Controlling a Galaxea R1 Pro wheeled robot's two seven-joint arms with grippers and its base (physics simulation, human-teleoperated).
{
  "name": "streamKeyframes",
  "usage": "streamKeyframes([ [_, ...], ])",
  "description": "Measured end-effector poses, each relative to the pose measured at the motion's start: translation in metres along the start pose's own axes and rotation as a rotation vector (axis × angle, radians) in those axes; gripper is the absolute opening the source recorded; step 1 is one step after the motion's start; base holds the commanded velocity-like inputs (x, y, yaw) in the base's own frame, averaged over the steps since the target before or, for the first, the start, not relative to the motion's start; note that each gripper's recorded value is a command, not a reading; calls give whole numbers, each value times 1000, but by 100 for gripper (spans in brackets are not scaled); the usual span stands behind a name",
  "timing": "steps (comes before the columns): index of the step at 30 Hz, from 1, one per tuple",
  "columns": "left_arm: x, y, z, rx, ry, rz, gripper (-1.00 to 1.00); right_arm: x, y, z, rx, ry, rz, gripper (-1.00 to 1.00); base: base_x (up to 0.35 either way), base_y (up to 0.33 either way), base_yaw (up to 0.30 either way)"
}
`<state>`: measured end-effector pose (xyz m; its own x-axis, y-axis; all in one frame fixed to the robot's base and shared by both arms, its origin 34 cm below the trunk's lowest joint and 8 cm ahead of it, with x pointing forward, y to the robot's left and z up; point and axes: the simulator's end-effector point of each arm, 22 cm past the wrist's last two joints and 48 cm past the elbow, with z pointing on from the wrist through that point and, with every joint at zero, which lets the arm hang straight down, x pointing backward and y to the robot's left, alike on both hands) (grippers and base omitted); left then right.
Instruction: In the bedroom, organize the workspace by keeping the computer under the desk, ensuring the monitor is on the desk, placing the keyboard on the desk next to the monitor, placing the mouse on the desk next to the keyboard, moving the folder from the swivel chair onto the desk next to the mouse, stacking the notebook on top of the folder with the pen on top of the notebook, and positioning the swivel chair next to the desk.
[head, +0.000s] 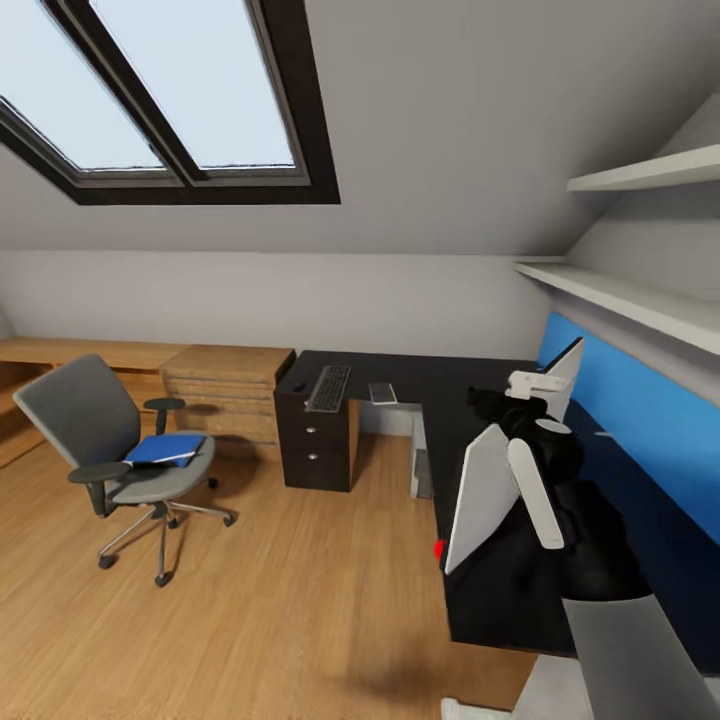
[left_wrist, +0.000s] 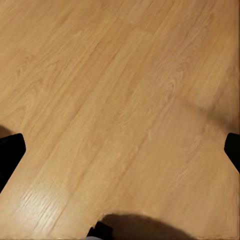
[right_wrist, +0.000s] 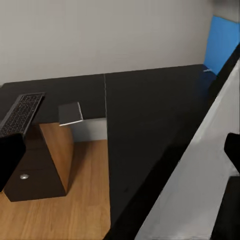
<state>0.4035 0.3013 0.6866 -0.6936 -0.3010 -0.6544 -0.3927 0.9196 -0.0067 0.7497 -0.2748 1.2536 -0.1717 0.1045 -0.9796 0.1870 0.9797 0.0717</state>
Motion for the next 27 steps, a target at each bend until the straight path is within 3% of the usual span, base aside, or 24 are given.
streamKeyframes([
  [15,-1,1,0,0,-4,-1,100,4,0,3,2,4,2,100,-88,-315,0],
  [19,-2,3,1,-3,-4,-5,100,25,-5,19,23,13,14,100,-6,-341,0],
  [27,-2,4,1,-6,-6,-8,100,29,-8,24,31,1,24,100,0,-238,0],
])
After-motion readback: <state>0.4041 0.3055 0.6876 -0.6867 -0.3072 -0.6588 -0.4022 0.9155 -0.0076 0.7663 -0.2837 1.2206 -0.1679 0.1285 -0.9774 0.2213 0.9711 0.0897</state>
